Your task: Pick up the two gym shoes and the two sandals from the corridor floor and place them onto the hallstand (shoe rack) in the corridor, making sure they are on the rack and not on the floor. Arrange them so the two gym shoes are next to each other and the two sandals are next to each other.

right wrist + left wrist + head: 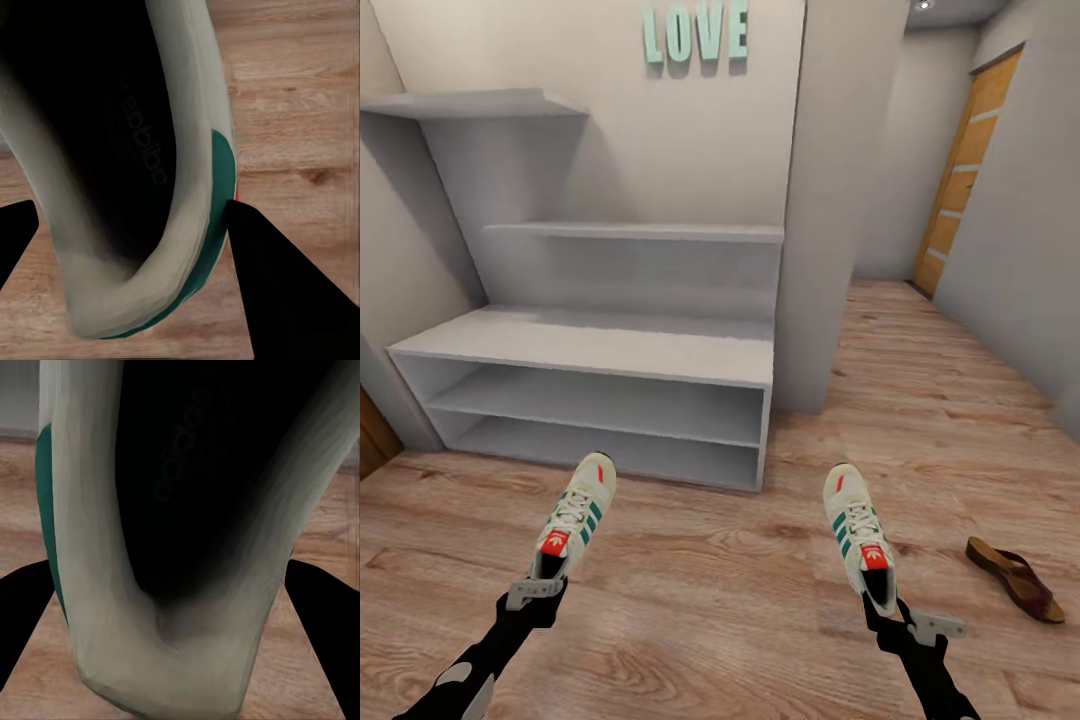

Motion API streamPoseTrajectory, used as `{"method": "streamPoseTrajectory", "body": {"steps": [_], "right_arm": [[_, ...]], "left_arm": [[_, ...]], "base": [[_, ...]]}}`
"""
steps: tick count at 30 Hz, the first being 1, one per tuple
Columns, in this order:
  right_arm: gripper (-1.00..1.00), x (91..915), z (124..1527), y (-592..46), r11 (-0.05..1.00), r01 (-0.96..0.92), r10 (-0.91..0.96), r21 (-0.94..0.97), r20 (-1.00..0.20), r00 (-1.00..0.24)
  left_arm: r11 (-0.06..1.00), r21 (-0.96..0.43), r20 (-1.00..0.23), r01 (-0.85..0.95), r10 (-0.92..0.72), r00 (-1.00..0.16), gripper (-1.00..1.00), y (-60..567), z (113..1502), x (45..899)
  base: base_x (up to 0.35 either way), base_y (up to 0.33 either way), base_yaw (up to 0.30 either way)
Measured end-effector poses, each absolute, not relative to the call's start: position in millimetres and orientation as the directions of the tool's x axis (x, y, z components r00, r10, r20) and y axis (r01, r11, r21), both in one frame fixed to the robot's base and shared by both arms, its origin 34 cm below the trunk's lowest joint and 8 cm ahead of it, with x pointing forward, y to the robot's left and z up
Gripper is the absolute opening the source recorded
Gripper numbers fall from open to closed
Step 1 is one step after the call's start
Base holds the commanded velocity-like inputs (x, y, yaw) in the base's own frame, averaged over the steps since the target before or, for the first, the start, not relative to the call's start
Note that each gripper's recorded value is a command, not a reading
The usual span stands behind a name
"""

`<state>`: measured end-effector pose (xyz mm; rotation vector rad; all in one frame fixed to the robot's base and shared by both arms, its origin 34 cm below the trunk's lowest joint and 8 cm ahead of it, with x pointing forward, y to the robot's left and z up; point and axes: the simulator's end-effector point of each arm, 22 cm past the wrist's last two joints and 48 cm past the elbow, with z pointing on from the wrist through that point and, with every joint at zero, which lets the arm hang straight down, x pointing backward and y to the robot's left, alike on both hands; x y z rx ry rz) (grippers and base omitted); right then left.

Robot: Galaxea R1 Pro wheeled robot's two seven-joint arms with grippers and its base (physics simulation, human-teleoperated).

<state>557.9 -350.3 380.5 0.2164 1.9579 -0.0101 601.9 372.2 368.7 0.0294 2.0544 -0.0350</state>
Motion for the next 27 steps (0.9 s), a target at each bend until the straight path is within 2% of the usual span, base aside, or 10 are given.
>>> {"method": "streamPoseTrajectory", "body": {"steps": [9, 27], "right_arm": [[-1.00, 558.2, 381.1, -350.5, 0.983, 0.156, 0.146, 0.094, -0.917, -0.371], [-1.00, 557.9, 380.5, -350.0, 0.983, 0.159, 0.147, 0.093, -0.917, -0.370]], "left_arm": [[0.999, -0.012, -0.885, 0.036, 0.006, -0.466, -1.00, 372.1, 368.4, 601.7], [1.000, -0.009, -0.885, 0.029, 0.006, -0.466, -1.00, 372.9, 368.2, 601.8]], "base": [[0.000, 0.003, -0.263], [0.000, 0.000, -0.011]]}}
